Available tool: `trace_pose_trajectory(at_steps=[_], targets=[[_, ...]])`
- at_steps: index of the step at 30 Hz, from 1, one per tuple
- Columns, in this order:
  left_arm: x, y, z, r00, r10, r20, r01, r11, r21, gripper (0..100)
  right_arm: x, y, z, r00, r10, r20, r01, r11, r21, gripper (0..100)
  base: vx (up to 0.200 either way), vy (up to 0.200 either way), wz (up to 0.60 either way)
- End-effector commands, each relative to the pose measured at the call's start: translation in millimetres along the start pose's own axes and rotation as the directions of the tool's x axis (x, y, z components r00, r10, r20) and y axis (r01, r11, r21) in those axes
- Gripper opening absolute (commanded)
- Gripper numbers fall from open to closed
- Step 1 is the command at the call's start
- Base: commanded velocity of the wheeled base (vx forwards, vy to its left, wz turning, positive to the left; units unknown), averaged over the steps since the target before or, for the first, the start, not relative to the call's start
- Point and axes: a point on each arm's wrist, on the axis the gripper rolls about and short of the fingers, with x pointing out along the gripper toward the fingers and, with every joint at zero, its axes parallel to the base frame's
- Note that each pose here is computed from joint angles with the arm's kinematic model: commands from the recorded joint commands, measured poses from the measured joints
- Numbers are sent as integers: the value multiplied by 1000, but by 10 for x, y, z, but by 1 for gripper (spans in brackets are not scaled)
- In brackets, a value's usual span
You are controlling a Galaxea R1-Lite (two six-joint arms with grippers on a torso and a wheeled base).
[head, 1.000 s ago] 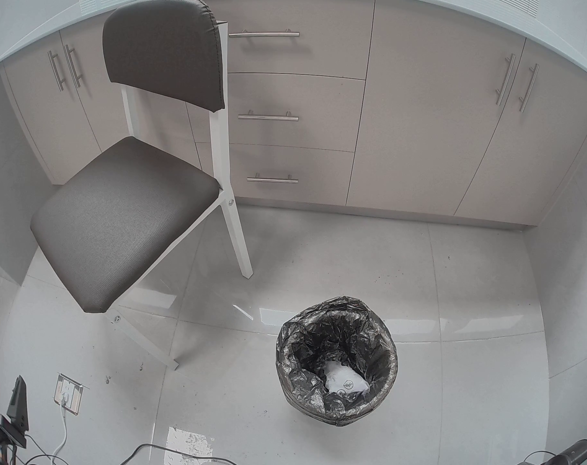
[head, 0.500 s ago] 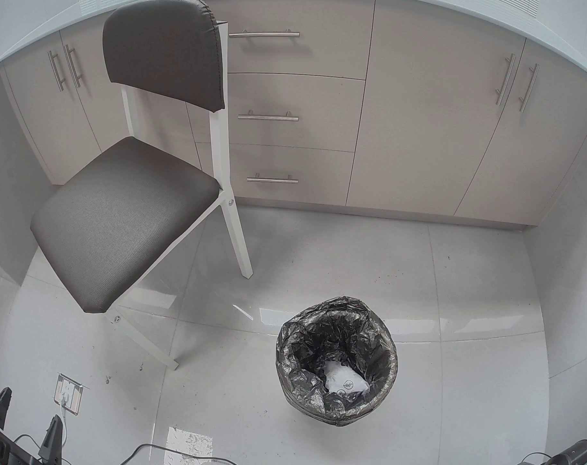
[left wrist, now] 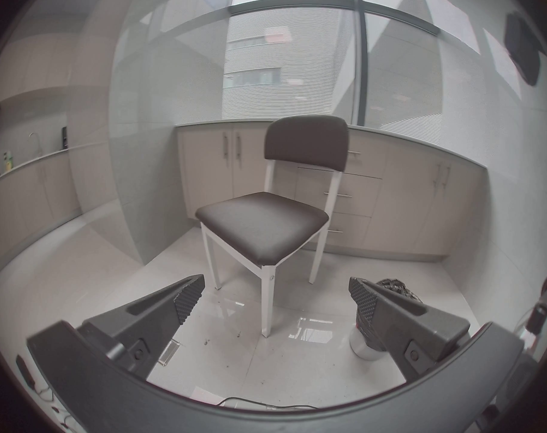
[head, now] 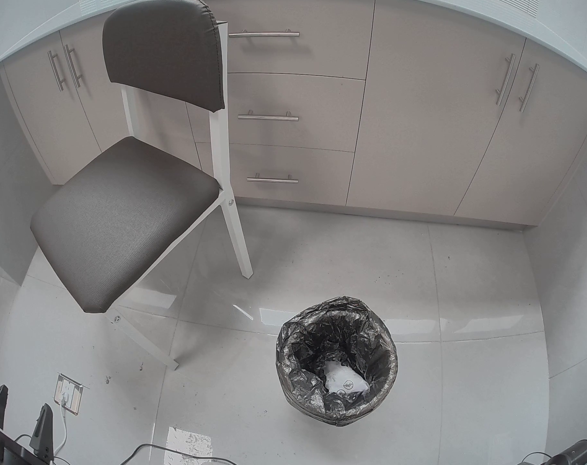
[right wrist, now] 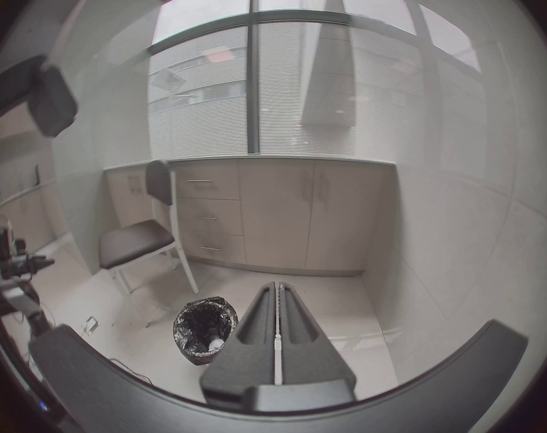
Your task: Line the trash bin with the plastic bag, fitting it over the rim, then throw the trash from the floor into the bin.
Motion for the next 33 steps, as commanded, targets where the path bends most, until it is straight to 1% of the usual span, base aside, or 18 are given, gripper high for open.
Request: trace_pose_trajectory(at_steps=[1,2,4,6,8,10,13,14,17,18,20,22,24,26,28,30,31,33], targets=[[13,-22,-27,994,-107,6,107,993,54,100,0,-101,8,987,157,22,-154,984,-88,0,0,0,0],[12,-23,-32,994,-114,7,113,992,54,100,-14,-166,-9,976,218,28,-215,972,-98,0,0,0,0],[12,-23,-32,993,-115,6,115,992,54,100,-26,-199,-26,969,245,33,-241,965,-100,0,0,0,0],[12,-24,-32,993,-117,6,116,992,54,100,-19,-189,-37,971,236,27,-234,970,-74,0,0,0,0],[12,-23,-32,994,-114,7,113,991,66,100,-31,-170,-83,976,217,31,-216,976,-13,0,0,0,0],[13,-23,-36,994,-113,5,113,992,63,100,-66,-156,-153,978,205,46,-205,979,-2,0,0,0,0],[13,-15,-31,997,-73,10,72,997,38,100,-15,-146,-291,981,191,8,-192,981,5,0,0,0,0],[16,-9,-39,999,-46,10,46,999,20,100,-2,-148,-307,984,178,0,-178,984,19,0,0,0,0],[21,-8,-40,999,-49,5,49,999,14,100,30,-153,-348,989,148,-20,-147,988,50,0,0,0,0],[19,-9,-41,998,-55,7,55,998,20,100,75,-152,-401,989,144,-40,-141,989,52,0,0,0,0],[14,-16,-43,996,-86,9,86,996,22,100,130,-149,-455,988,144,-51,-141,988,59,0,0,0,0],[14,-17,-43,996,-91,9,91,996,25,100,234,-147,-541,990,131,-48,-128,989,67,0,0,0,0],[14,-17,-43,996,-92,9,92,995,31,100,398,-150,-667,997,79,-7,-78,994,72,0,0,0,0],[14,-18,-43,995,-95,8,95,995,37,100,592,-156,-899,999,5,37,-7,998,58,0,0,0,0],[15,-18,-43,995,-95,7,95,995,37,100,727,-157,-1154,997,-38,70,38,999,8,0,0,0,0],[17,-19,-42,995,-95,5,95,995,37,100,728,-159,-1184,998,-45,40,46,999,-3,0,0,0,0],[15,-19,-43,996,-92,7,92,995,36,100,724,-160,-1197,999,-48,14,48,999,18,0,0,0,0],[15,-18,-44,996,-89,6,89,996,32,100,728,-160,-1216,998,-56,7,56,998,34,0,0,0,0]])
